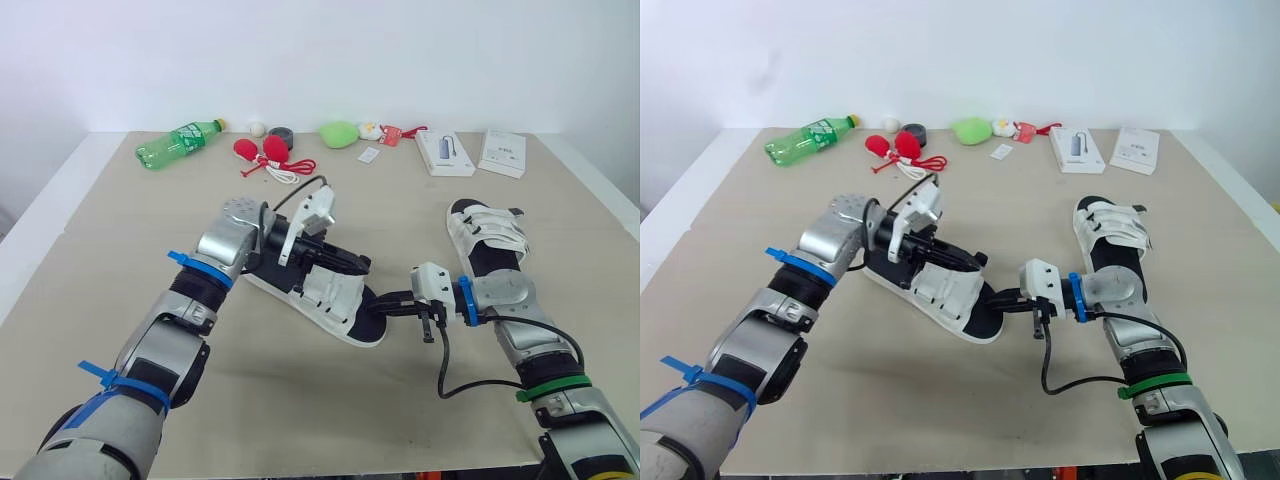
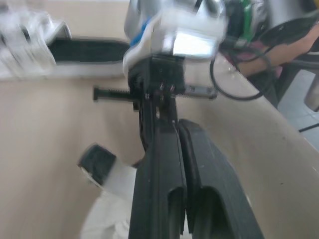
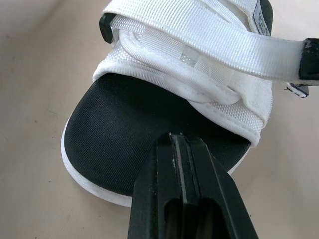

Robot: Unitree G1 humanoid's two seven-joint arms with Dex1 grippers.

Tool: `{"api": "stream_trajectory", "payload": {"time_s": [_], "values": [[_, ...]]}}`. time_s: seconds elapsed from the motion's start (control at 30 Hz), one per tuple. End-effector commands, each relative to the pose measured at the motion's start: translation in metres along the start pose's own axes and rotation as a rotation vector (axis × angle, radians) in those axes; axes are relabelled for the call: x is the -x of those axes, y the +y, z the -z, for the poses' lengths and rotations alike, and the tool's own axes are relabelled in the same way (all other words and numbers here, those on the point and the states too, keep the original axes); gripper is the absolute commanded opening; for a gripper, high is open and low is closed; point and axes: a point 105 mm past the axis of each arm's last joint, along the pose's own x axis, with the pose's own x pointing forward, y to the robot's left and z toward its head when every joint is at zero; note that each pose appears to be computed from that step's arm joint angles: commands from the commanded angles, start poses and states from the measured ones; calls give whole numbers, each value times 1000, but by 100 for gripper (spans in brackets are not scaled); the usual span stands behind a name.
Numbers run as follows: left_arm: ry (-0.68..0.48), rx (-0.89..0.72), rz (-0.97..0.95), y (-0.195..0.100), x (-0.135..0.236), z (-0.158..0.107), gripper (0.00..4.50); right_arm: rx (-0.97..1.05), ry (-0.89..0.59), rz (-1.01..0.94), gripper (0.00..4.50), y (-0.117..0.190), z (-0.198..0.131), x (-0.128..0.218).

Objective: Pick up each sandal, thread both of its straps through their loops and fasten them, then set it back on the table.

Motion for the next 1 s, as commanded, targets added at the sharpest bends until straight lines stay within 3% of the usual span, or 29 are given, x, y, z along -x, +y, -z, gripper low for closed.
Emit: {"api": "stream_trajectory", "payload": {"time_s": [0.03,0.3,0.53,0.7,0.87,0.93,1.0], "values": [[56,-23,-22,9,1,-8,9,-19,42,-2,0,2,9,3],[282,-1,-50,23,5,18,9,-19,39,4,0,3,8,3],[354,-34,-174,42,7,20,9,-20,42,8,0,3,9,4],[277,-123,-405,68,12,0,9,-19,37,11,0,5,8,3],[50,-183,-499,75,32,-44,9,-9,16,46,0,4,2,8],[-17,-178,-489,71,49,-49,9,-16,-21,76,0,4,-8,13],[0,-219,-484,66,64,-42,9,-43,-70,116,0,2,-20,19]]}}
